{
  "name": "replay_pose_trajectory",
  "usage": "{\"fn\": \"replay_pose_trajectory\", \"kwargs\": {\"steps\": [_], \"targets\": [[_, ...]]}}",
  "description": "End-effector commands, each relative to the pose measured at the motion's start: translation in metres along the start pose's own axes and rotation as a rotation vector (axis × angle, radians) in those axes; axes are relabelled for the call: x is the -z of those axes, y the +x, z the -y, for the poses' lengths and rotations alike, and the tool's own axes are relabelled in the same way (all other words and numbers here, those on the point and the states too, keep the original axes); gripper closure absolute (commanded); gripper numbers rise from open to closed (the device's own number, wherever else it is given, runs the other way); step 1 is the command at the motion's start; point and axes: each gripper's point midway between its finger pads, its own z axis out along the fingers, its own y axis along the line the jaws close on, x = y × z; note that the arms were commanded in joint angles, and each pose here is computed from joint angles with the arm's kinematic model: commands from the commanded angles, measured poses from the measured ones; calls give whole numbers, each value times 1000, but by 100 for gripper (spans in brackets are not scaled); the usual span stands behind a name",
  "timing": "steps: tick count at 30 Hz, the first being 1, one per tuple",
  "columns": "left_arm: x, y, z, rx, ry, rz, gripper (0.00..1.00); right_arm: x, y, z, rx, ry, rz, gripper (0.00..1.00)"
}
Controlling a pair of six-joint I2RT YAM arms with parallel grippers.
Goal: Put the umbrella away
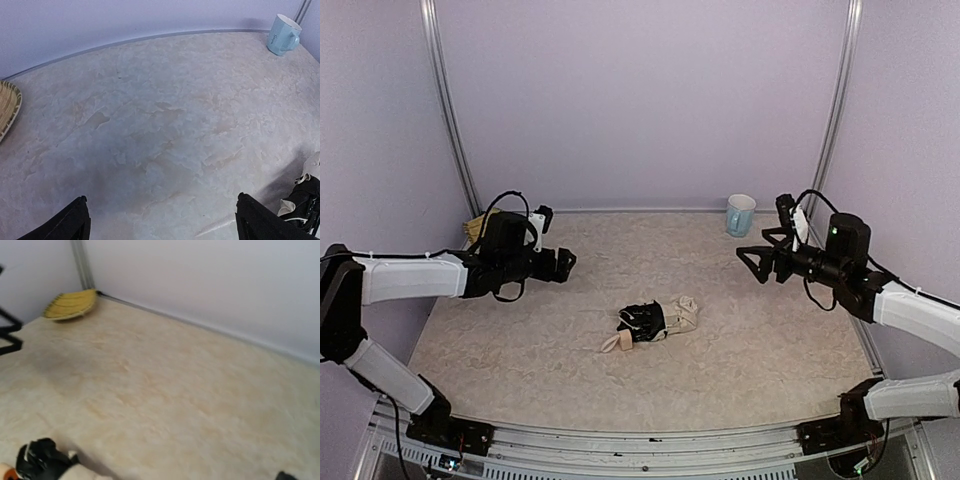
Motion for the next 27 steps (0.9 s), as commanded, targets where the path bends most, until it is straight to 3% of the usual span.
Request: {"fn": "replay_pose_trajectory", "kwargs": {"steps": [1, 5, 8, 11, 18, 21, 27], "targets": [[-2, 8, 26, 20, 109, -3, 4, 5, 20, -10, -47, -109, -11, 0], [9, 8, 116, -174, 390, 23, 9, -1, 21, -77, 157, -365, 32, 11], [7, 20, 159, -237, 517, -30, 5, -30, 60, -101, 432, -372, -111, 26], [-2, 42, 179, -319, 564, -64, 1, -52, 104, -105, 569, -424, -253, 42], [-22, 65, 201, -561, 629, 55, 1, -78, 147, -118, 809, -544, -295, 44], [-30, 75, 208, -589, 675, 30, 1, -91, 168, -118, 842, -564, -359, 54], [-30, 102, 220, -644, 786, -60, 1, -96, 183, -124, 926, -572, -381, 64]]}}
